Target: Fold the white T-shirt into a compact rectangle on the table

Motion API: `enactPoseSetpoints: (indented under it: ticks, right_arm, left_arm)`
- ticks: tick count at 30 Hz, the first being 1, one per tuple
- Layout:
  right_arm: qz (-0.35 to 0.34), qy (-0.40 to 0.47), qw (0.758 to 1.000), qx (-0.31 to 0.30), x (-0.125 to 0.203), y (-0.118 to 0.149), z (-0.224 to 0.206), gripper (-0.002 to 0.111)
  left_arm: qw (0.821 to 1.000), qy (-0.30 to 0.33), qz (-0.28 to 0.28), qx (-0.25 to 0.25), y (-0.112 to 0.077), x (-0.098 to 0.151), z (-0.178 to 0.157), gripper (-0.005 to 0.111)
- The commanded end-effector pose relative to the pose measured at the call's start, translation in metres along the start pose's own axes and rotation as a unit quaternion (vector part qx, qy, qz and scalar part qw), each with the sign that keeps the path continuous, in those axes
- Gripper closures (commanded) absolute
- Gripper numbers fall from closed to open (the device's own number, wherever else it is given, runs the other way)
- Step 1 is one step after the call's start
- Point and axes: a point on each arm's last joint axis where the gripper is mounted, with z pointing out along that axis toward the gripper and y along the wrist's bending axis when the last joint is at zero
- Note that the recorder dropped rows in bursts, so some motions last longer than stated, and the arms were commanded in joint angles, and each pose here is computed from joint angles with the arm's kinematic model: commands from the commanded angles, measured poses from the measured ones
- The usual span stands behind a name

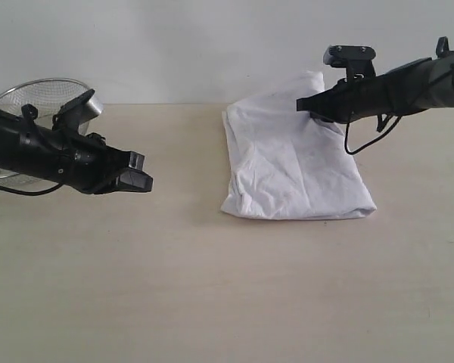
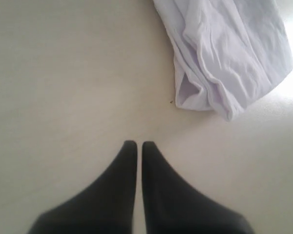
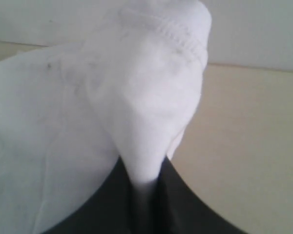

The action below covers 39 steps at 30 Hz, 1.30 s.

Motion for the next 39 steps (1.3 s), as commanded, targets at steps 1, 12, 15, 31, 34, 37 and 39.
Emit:
enactPoseSetpoints:
  ticks: [1, 12, 15, 31, 34, 37, 39]
  right_arm:
    - [-0.004, -0.005, 1.0, 0.02, -0.01, -0.018, 0.0, 0.109]
    - [0.002, 0.016, 1.0, -0.005, -0.012, -0.029, 0.005, 0.092]
    - [0.014, 0.009, 1.0, -0.016, -0.025, -0.024, -0.006, 0.046]
    - [-0.082, 0.182, 0.979, -0.034, -0.097, 0.028, -0.165, 0.109]
    - [-0.088, 0.186, 0.978, -0.046, -0.108, 0.042, -0.199, 0.109]
    - [-0.087, 0.19, 0.975, -0.072, -0.112, 0.058, -0.235, 0.109]
    - [-0.084, 0.178, 0.977, -0.085, -0.112, 0.067, -0.255, 0.109]
  left_arm:
    - [1.0, -0.001, -0.002, 0.007, -0.003, -0.001, 0.0, 0.102]
    - [1.0, 0.0, 0.003, 0.008, -0.006, -0.001, 0.002, 0.102]
    - [1.0, -0.009, 0.007, 0.0, -0.008, -0.004, -0.002, 0.102]
    - [0.977, -0.115, 0.122, -0.129, -0.078, -0.016, -0.138, 0.102]
    - [0.973, -0.138, 0.111, -0.151, -0.084, 0.011, -0.156, 0.102]
    - [0.968, -0.171, 0.09, -0.163, -0.088, 0.037, -0.169, 0.102]
    - [0.966, -0.183, 0.082, -0.165, -0.091, 0.054, -0.176, 0.102]
